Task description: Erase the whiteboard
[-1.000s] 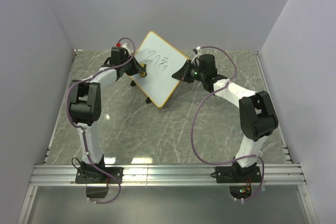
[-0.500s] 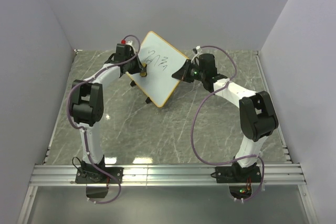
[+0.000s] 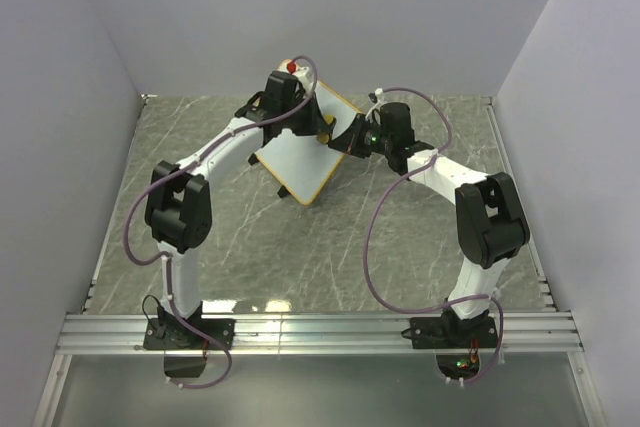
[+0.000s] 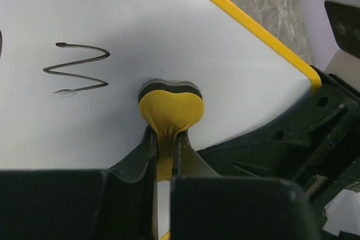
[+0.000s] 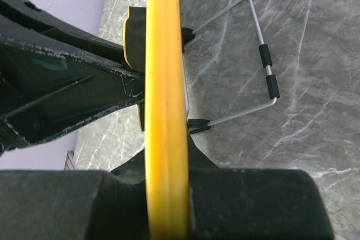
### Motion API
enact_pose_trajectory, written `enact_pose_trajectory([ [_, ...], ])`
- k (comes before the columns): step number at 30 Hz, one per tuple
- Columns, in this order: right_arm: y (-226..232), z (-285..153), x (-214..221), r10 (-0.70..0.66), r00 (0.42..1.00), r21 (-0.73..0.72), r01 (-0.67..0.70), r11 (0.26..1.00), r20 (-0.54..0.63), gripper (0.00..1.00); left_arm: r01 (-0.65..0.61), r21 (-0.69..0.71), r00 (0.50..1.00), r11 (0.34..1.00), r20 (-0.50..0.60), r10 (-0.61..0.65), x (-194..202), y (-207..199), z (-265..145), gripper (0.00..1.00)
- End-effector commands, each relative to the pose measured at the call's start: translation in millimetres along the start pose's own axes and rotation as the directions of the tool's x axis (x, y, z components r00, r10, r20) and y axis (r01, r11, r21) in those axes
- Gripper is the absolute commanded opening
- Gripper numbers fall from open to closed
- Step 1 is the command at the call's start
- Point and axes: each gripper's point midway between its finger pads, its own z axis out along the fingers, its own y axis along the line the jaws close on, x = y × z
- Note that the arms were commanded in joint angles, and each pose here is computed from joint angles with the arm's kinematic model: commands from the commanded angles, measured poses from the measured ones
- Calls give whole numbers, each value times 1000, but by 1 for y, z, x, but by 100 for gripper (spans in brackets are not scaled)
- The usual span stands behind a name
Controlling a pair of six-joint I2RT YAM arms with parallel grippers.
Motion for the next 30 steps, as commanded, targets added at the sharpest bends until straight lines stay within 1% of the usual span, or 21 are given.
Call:
enact_pose_trajectory([
  [1, -34, -16, 127, -8, 911, 78, 44, 996, -413, 0, 66, 14, 985, 998, -160, -63, 44, 13, 25, 0],
  [3, -32, -17, 128, -13, 909, 76, 49, 996, -417, 0, 90, -18, 983, 996, -156, -92, 42, 37, 29, 0],
  [4, -33, -18, 127, -14, 910, 76, 50, 996, -415, 0, 116, -51, 982, 992, -143, -122, 36, 59, 28, 0],
  [6, -33, -19, 128, -20, 908, 76, 57, 995, -419, 0, 144, -112, 976, 983, -147, -160, 42, 97, 33, 0],
  [7, -33, -20, 129, -19, 906, 76, 57, 996, -422, 0, 175, -153, 972, 973, -133, -196, 38, 125, 29, 0],
  [8, -33, -20, 129, -19, 905, 77, 57, 995, -424, 0, 197, -184, 963, 963, -150, -226, 48, 147, 33, 0],
  [10, -34, -21, 130, -21, 904, 76, 59, 995, -426, 0, 251, -234, 948, 939, -138, -288, 50, 184, 29, 0],
  [11, -34, -22, 130, -18, 904, 79, 57, 995, -427, 0, 267, -257, 939, 929, -150, -311, 59, 196, 33, 0],
  [15, -35, -23, 132, -24, 898, 77, 65, 995, -438, 0, 261, -380, 927, 887, -159, -340, 82, 234, 29, 0],
  [19, -35, -22, 133, -22, 896, 77, 63, 995, -444, 0, 334, -438, 895, 835, -129, -426, 95, 263, 19, 0],
  [21, -35, -22, 133, -20, 896, 77, 60, 995, -443, 0, 336, -428, 899, 839, -120, -422, 91, 262, 16, 0],
  [24, -36, -20, 133, -17, 897, 78, 57, 995, -443, 0, 306, -379, 921, 874, -114, -372, 76, 245, 13, 0],
  [27, -36, -19, 133, -14, 897, 79, 55, 995, -442, 0, 242, -330, 952, 912, -103, -290, 52, 219, 10, 0],
  [28, -36, -20, 133, -15, 897, 79, 55, 995, -442, 0, 219, -311, 959, 925, -107, -263, 48, 207, 11, 0],
  [29, -37, -19, 134, -12, 897, 80, 53, 995, -442, 0, 191, -276, 970, 942, -92, -224, 32, 193, 9, 0],
  [30, -36, -19, 134, -9, 897, 80, 49, 996, -442, 0, 171, -252, 974, 953, -100, -202, 29, 180, 11, 0],
])
